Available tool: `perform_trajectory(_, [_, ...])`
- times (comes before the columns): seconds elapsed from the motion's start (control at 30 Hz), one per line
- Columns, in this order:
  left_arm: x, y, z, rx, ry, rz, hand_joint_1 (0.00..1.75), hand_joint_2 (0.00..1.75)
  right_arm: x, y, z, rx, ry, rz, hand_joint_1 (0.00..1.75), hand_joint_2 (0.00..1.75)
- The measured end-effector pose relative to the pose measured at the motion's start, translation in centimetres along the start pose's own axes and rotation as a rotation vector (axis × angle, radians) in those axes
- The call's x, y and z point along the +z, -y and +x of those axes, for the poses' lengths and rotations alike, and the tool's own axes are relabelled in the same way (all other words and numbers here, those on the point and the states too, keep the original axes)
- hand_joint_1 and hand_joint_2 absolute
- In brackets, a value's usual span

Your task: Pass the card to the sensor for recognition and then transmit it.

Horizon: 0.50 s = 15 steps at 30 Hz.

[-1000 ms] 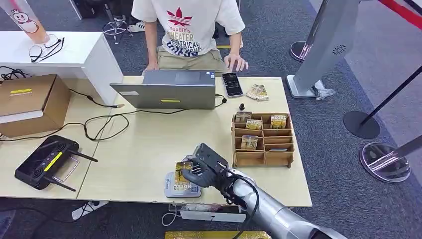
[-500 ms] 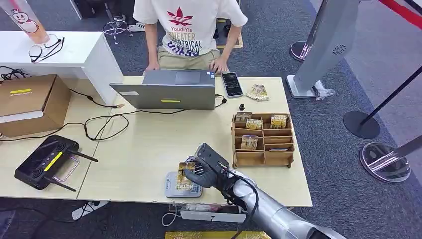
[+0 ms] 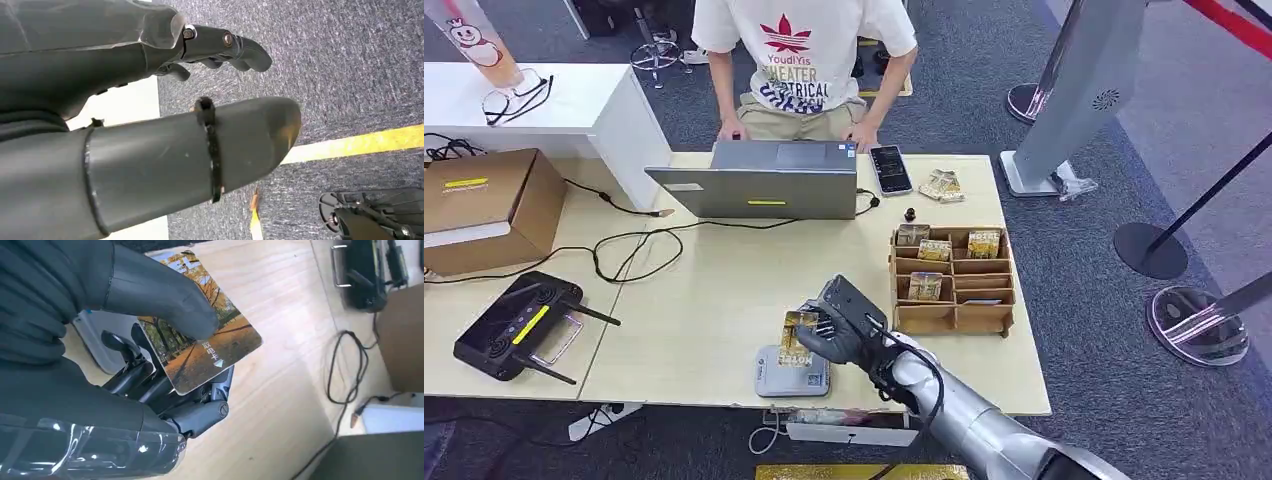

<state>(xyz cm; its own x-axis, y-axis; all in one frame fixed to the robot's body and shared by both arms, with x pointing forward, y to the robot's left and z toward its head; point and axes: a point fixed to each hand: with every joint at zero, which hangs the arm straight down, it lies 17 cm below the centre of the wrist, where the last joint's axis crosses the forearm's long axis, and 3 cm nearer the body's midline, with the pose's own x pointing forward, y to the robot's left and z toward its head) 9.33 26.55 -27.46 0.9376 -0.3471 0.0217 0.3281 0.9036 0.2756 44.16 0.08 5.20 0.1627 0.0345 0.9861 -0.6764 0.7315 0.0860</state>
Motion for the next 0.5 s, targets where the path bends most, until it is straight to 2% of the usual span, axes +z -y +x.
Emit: perform_trajectory(0.5, [0.0, 0.1, -0.1, -0.001, -0.004, -0.007, 0.00, 0.00, -0.6, 2.6, 1.7, 0.012, 0.033, -0.088, 1.75, 1.75])
